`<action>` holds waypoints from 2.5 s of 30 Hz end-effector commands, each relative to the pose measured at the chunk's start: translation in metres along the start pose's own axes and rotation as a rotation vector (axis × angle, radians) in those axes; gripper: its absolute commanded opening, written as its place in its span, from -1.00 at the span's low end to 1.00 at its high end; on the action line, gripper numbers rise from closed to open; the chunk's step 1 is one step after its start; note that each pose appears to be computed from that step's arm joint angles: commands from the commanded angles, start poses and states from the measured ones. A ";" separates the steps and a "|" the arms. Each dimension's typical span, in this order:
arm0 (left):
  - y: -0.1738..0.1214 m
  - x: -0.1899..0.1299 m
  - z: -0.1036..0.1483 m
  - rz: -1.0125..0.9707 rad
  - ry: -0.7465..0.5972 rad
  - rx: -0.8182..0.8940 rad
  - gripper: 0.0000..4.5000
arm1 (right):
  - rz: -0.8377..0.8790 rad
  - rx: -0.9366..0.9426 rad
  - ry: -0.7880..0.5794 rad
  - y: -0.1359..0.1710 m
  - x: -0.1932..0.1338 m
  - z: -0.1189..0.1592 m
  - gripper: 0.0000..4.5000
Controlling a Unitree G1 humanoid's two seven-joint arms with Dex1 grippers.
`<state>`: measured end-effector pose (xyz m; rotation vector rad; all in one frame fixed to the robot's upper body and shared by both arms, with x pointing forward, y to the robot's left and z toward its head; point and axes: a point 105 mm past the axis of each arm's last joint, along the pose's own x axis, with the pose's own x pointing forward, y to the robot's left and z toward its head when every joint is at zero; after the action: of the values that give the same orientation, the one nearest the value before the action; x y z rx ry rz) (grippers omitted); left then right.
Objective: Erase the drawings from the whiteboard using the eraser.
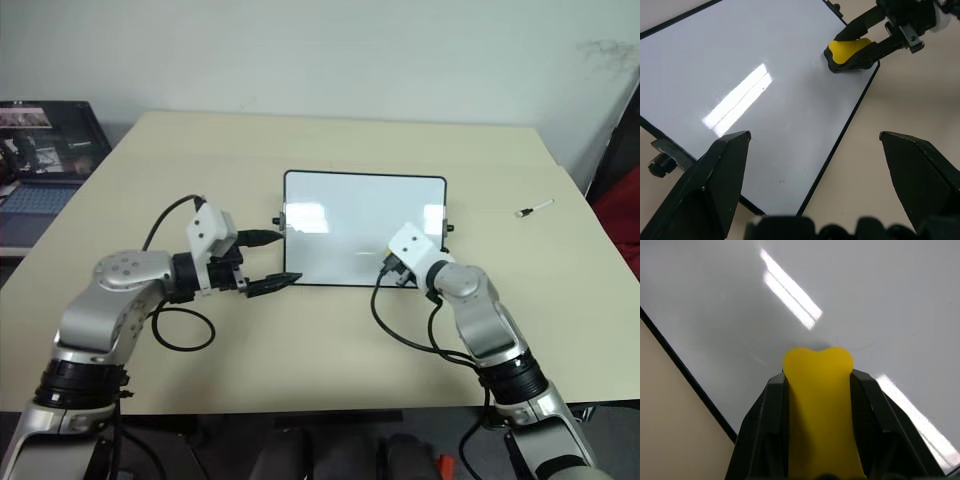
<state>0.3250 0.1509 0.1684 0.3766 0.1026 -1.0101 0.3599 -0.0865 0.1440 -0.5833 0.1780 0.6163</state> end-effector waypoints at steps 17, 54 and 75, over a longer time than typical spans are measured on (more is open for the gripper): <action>0.001 -0.003 0.010 0.015 -0.031 0.045 1.00 | -0.131 -0.099 -0.087 -0.028 0.030 -0.019 -0.43; -0.026 0.002 0.022 -0.062 -0.144 0.019 1.00 | -0.329 0.202 -0.065 -0.058 -0.098 -0.029 -0.43; -0.062 0.025 0.028 -0.304 -0.155 0.044 1.00 | -0.297 0.454 0.245 -0.044 -0.137 -0.126 -0.43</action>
<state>0.2862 0.0943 0.1645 0.3080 0.0388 -1.3349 0.2782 -0.2535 0.0966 -0.2370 0.4637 0.2056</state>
